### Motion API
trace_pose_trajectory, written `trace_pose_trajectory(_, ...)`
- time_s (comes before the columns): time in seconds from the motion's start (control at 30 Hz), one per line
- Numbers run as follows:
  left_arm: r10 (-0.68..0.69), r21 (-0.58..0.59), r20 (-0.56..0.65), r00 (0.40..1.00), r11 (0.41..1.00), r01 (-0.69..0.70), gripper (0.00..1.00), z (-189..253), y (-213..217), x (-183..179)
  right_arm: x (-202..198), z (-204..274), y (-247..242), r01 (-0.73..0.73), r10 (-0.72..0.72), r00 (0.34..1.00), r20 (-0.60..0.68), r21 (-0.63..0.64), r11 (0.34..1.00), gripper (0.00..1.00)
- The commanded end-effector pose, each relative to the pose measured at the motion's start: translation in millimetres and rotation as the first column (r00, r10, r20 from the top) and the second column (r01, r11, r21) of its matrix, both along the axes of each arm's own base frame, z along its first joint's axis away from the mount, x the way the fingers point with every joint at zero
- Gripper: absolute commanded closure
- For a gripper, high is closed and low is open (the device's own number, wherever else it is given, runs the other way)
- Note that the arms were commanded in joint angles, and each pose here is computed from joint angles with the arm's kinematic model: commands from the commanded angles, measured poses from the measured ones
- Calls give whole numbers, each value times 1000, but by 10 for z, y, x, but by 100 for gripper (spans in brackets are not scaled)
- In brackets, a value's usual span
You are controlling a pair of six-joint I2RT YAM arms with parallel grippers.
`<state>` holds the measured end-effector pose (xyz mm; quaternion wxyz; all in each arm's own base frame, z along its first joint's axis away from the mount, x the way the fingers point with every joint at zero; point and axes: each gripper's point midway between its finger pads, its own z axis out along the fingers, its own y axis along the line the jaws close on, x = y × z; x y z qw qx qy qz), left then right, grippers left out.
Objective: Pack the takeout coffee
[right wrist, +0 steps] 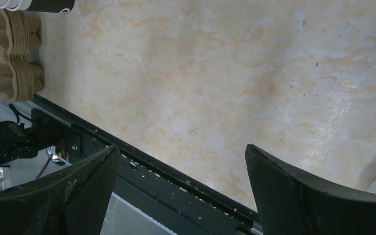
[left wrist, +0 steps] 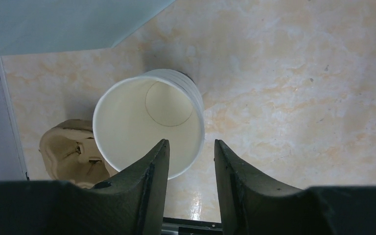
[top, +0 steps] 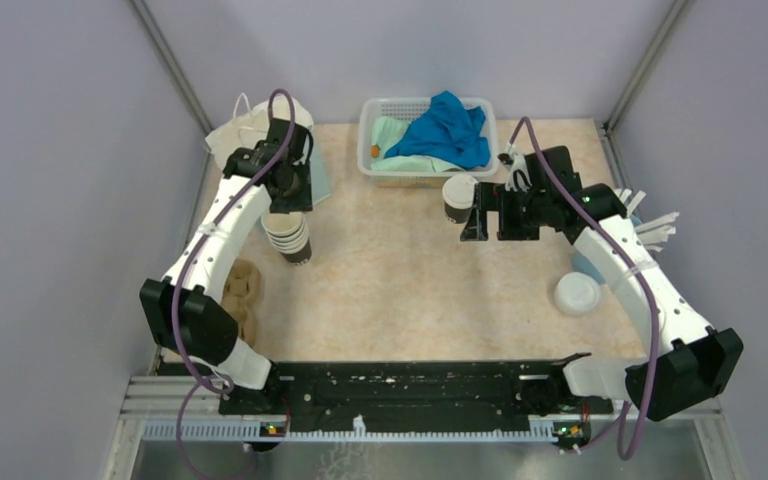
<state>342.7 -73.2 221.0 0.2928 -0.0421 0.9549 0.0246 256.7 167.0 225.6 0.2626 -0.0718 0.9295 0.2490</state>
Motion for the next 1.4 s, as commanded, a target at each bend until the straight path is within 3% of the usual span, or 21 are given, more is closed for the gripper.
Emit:
trace_pose_trajectory(0.0,-21,19,2,1000,1000,21,55,-120,26,89,-16,171,-6,-12,11,998,58,26,1000,2)
trace_pose_trajectory(0.33,-37,36,-32,999,999,38,71,-263,36,72,12,151,31,-29,27,998,56,33,999,3)
trace_pose_trajectory(0.6,-49,53,-27,998,997,51,90,-55,60,52,-6,127,21,-32,30,998,54,29,999,3)
trace_pose_trajectory(0.83,-42,83,-16,999,996,43,100,67,122,-6,-28,91,28,-34,32,998,48,35,999,4)
trace_pose_trajectory(1.03,-23,186,-47,999,982,31,100,58,185,-56,-42,40,44,-34,32,999,35,45,998,4)
trace_pose_trajectory(1.1,0,282,-40,999,959,11,100,122,238,-80,-41,28,52,-34,32,999,32,49,998,4)
trace_pose_trajectory(1.2,-31,323,-83,996,945,56,100,17,184,-115,-47,-3,62,-32,30,999,25,55,998,4)
trace_pose_trajectory(1.3,37,419,-107,994,908,12,100,99,204,-190,-53,-16,74,-31,30,999,16,63,998,4)
trace_pose_trajectory(1.37,28,405,-112,993,914,20,100,85,122,-191,-54,-8,75,-29,28,999,18,66,997,4)
